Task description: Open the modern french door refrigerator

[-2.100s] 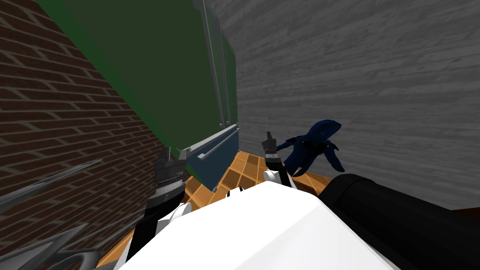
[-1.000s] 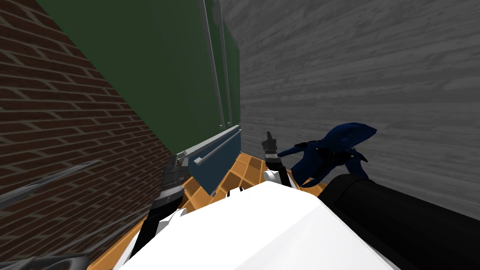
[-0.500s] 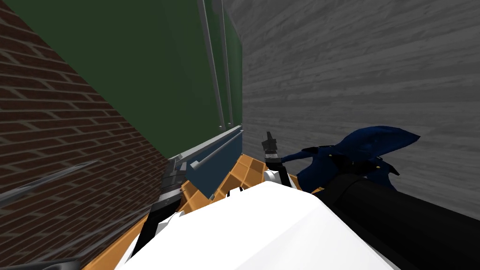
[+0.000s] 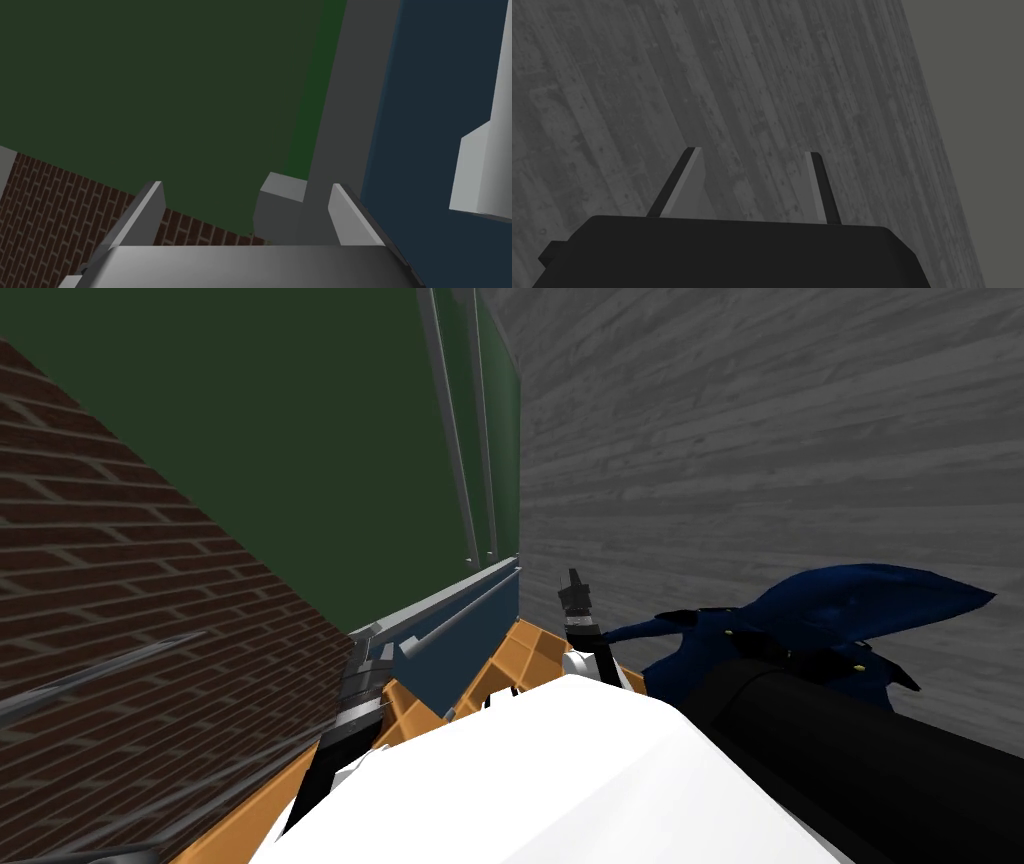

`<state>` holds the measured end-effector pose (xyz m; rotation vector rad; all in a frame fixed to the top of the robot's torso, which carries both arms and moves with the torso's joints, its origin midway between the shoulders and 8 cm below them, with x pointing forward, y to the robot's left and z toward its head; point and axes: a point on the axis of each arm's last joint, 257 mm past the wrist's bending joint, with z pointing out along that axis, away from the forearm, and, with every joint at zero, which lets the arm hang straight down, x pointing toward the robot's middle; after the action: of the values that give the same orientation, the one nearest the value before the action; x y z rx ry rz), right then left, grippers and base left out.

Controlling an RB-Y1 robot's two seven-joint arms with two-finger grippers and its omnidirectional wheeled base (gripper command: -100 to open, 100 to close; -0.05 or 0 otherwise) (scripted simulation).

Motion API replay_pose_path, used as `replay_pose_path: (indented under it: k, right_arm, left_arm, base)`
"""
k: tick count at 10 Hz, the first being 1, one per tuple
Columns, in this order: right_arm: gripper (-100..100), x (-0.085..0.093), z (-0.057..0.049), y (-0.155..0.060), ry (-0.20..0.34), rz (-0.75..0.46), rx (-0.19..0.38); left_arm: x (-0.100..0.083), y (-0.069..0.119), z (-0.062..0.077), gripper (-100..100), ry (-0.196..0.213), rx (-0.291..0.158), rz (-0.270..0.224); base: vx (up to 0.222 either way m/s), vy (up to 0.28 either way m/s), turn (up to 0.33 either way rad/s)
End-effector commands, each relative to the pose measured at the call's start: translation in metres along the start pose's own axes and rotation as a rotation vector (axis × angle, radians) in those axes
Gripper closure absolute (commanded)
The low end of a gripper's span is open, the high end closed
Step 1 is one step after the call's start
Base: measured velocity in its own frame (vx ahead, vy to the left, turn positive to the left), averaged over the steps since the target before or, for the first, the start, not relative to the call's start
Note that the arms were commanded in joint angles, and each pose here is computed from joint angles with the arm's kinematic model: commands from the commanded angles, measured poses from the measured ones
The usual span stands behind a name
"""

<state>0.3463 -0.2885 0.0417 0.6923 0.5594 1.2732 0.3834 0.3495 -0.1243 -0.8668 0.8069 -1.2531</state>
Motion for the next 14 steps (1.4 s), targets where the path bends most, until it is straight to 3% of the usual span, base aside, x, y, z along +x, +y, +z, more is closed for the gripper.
replay_pose_path:
  k: [1,7,14]
  right_arm:
    - [0,0.000,0.000,0.000,0.000,0.000,0.000]
    - [0,0.000,0.000,0.000,0.000,0.000,0.000]
    - [0,0.000,0.000,0.000,0.000,0.000,0.000]
  left_arm:
    - [-0.015,0.020,-0.010,-100,-0.035,-0.028,-0.011]
    - [-0.049,0.055,-0.034,-100,-0.120,-0.080,-0.040]
    - [-0.073,0.095,-0.073,-100,-0.266,-0.136,-0.116]
  base:
    - [0.073,-0.066,0.099]
    - [0.078,-0.069,0.077]
    - [0.064,-0.063,0.070]
